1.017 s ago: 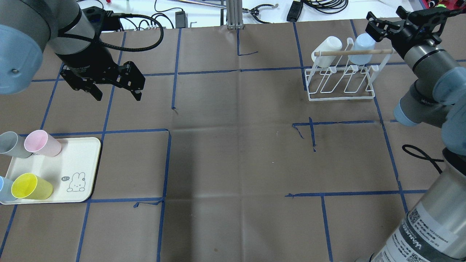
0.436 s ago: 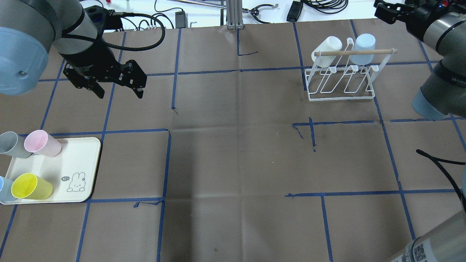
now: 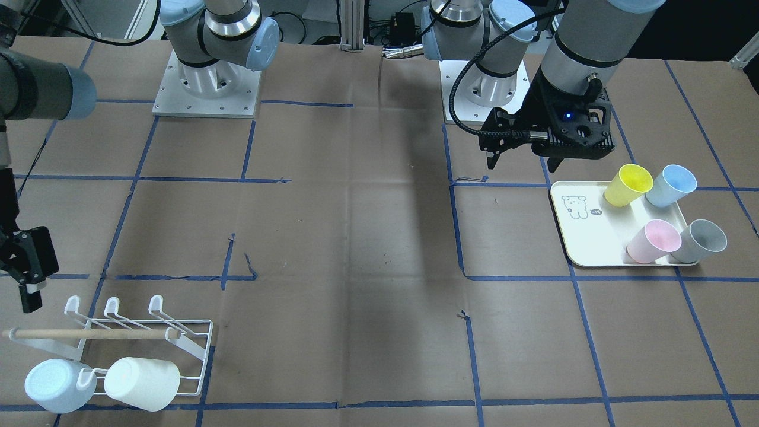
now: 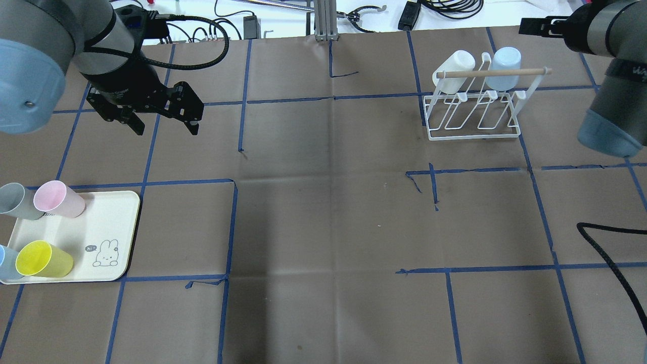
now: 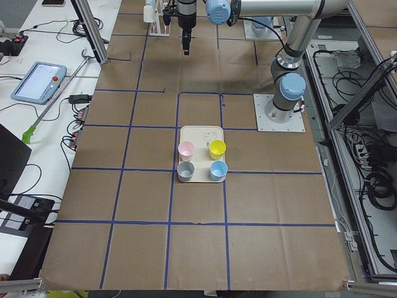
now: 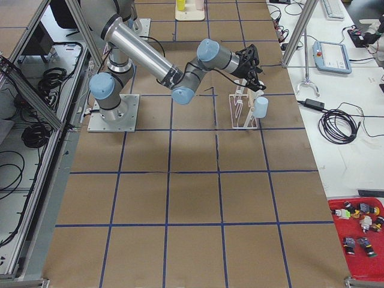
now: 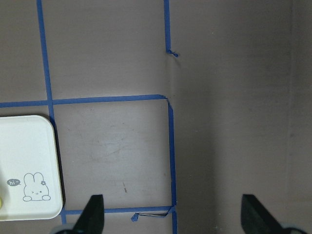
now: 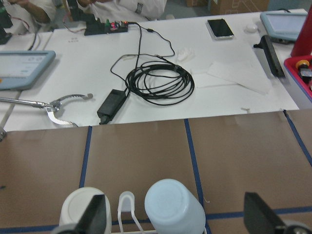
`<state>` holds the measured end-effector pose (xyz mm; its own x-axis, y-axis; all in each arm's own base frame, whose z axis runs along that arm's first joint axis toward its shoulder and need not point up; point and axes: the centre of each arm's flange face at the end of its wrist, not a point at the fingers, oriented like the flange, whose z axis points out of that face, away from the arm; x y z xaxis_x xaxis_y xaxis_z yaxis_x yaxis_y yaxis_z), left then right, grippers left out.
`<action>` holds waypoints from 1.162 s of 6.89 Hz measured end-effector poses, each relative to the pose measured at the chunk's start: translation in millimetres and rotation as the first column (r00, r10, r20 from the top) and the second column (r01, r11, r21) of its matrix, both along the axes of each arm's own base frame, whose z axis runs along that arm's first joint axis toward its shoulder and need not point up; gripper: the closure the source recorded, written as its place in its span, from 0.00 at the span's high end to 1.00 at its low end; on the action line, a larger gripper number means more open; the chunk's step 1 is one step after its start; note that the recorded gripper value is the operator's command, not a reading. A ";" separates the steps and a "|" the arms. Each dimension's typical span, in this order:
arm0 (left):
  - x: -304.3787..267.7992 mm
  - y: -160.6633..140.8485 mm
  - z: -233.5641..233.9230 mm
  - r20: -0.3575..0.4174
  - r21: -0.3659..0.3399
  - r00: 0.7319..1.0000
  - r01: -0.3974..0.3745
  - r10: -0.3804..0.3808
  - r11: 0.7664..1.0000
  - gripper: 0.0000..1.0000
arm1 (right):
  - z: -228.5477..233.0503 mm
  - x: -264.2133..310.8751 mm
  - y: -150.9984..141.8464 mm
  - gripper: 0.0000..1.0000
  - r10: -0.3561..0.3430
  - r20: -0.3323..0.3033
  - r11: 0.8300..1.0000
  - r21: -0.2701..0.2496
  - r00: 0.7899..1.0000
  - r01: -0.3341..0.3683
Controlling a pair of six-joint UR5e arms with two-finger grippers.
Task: Transfer IKEA cup to right arm and place on rack
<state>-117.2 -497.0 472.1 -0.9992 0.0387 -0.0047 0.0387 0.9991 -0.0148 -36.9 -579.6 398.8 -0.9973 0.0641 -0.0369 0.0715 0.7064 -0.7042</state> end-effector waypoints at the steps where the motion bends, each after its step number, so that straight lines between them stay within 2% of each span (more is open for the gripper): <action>1: -0.3 -1.5 -1.0 -0.001 -0.008 1.000 -0.008 0.008 1.000 0.99 | 7.3 20.3 8.2 1.00 0.001 -0.002 0.992 0.129 1.000 -0.001; 2: -0.7 -2.2 -1.6 -0.001 -0.011 1.000 -0.011 0.011 1.000 0.99 | 16.1 39.1 16.2 1.00 0.017 0.021 0.966 0.256 1.000 -0.022; 3: -1.0 -2.5 -3.0 -0.001 -0.009 1.000 -0.013 0.013 1.000 0.99 | 28.8 57.9 25.1 1.00 0.038 0.050 0.926 0.373 0.998 -0.054; 4: -1.1 -2.7 -5.1 -0.001 -0.005 1.000 -0.015 0.015 1.000 0.99 | 43.4 78.3 38.3 1.00 0.061 0.081 0.871 0.482 0.995 -0.093; 5: -1.3 -2.7 -7.0 -0.001 -0.001 1.000 -0.015 0.015 1.000 0.99 | 54.8 97.4 57.0 1.00 0.078 0.111 0.809 0.574 0.991 -0.128; 6: -1.3 -2.9 -8.4 -0.002 0.002 1.000 -0.015 0.015 1.000 0.99 | 69.3 113.0 81.3 1.00 0.090 0.129 0.763 0.628 0.987 -0.152; 8: -3.0 -2.6 -9.4 -0.001 0.004 1.000 -0.012 0.012 1.000 0.99 | 106.8 129.2 136.8 1.00 0.103 0.139 0.727 0.665 0.985 -0.171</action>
